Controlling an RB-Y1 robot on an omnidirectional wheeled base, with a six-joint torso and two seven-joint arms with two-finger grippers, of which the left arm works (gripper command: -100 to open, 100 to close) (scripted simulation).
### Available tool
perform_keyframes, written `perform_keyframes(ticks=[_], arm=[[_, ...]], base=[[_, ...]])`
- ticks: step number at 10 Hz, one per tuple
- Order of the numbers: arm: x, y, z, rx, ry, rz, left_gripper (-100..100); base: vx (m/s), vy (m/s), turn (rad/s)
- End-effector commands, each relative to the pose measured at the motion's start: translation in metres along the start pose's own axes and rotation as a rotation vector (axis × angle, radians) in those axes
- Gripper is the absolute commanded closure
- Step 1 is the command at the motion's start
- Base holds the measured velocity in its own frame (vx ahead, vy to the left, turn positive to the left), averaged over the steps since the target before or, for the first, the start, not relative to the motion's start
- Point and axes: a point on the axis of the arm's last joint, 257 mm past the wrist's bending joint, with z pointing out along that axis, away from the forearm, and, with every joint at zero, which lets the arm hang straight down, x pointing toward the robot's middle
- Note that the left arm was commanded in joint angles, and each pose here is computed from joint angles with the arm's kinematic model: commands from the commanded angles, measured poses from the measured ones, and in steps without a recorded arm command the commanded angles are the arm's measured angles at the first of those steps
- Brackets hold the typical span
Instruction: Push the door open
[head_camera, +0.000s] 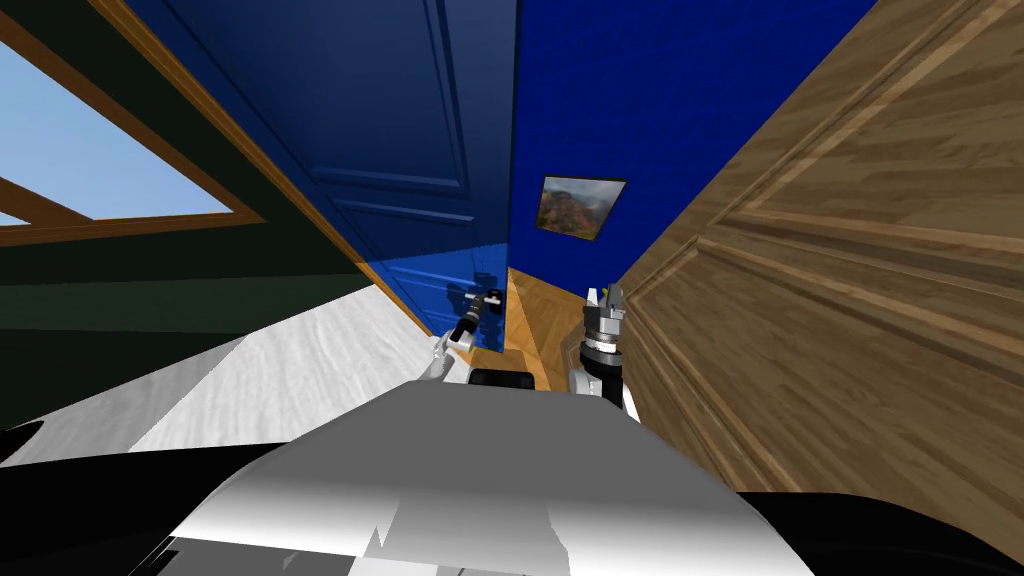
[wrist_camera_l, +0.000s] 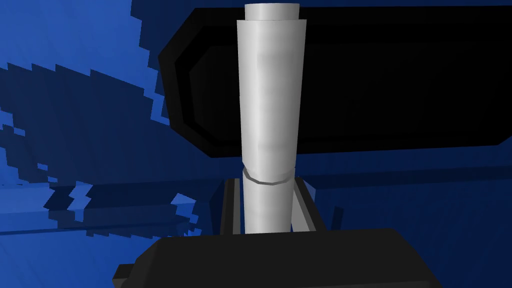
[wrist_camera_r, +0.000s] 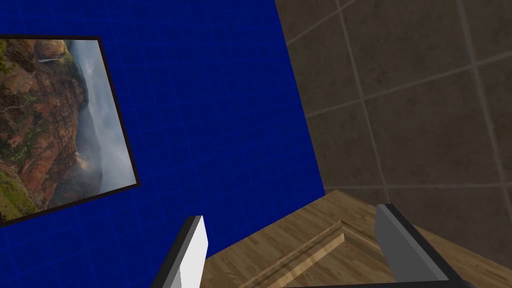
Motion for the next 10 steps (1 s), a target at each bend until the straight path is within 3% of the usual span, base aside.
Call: perform_keyframes(ticks=[1,6,10], arm=[[-0.015,-0.006,0.0053,0.012,-0.027,0.007,100],[-0.037,-0.005,0.0088,0.008,-0.081,-0.002,100],[-0.044,0.0,0.0085,-0.003,-0.099,-0.008,100]], base=[[0.079,-0.093,0.054],[0.109,-0.108,0.06],[0.11,-0.114,0.059]])
